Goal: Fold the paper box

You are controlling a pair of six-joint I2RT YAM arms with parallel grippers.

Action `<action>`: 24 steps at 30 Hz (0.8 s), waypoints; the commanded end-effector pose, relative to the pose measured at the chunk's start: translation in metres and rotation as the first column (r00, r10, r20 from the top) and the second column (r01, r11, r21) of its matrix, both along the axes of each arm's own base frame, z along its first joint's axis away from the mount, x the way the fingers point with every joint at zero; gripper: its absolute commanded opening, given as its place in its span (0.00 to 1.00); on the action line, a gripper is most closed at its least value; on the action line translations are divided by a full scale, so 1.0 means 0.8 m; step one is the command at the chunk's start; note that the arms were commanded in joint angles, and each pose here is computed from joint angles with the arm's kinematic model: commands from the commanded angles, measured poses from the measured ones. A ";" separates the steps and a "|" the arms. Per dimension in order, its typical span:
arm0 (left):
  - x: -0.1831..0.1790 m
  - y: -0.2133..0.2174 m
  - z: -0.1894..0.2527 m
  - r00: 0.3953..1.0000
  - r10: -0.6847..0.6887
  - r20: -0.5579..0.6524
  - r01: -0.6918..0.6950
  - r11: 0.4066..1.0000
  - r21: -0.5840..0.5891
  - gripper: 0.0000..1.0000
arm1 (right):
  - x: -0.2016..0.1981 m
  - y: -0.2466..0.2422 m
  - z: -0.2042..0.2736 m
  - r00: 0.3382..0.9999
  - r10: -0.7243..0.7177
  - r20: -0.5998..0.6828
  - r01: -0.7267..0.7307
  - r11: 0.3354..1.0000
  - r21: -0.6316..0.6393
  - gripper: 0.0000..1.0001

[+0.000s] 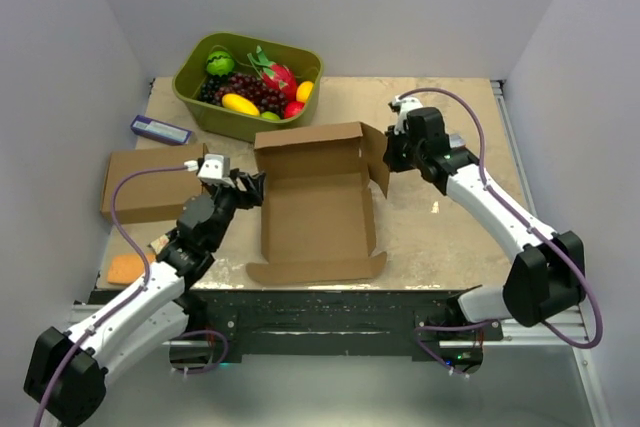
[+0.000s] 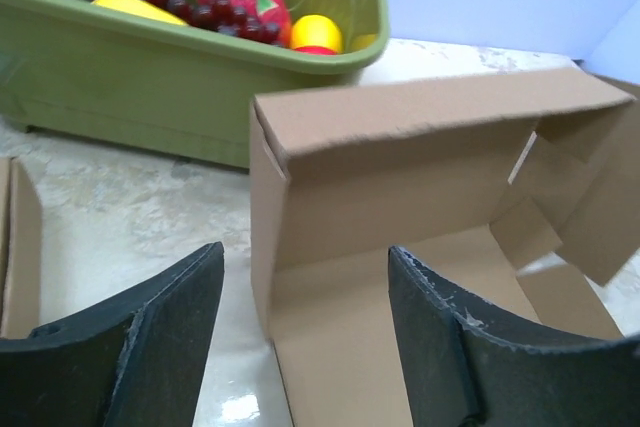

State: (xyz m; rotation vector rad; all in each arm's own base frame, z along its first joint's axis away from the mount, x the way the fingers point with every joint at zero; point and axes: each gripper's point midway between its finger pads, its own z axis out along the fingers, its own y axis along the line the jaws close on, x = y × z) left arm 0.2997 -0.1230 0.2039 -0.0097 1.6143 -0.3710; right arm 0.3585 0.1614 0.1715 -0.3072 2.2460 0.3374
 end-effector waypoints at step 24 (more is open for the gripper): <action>-0.064 -0.214 -0.168 0.841 -0.473 -0.263 0.484 0.875 -0.022 0.68 | -0.034 0.019 0.029 0.988 0.139 0.061 -0.144 0.986 0.079 0.00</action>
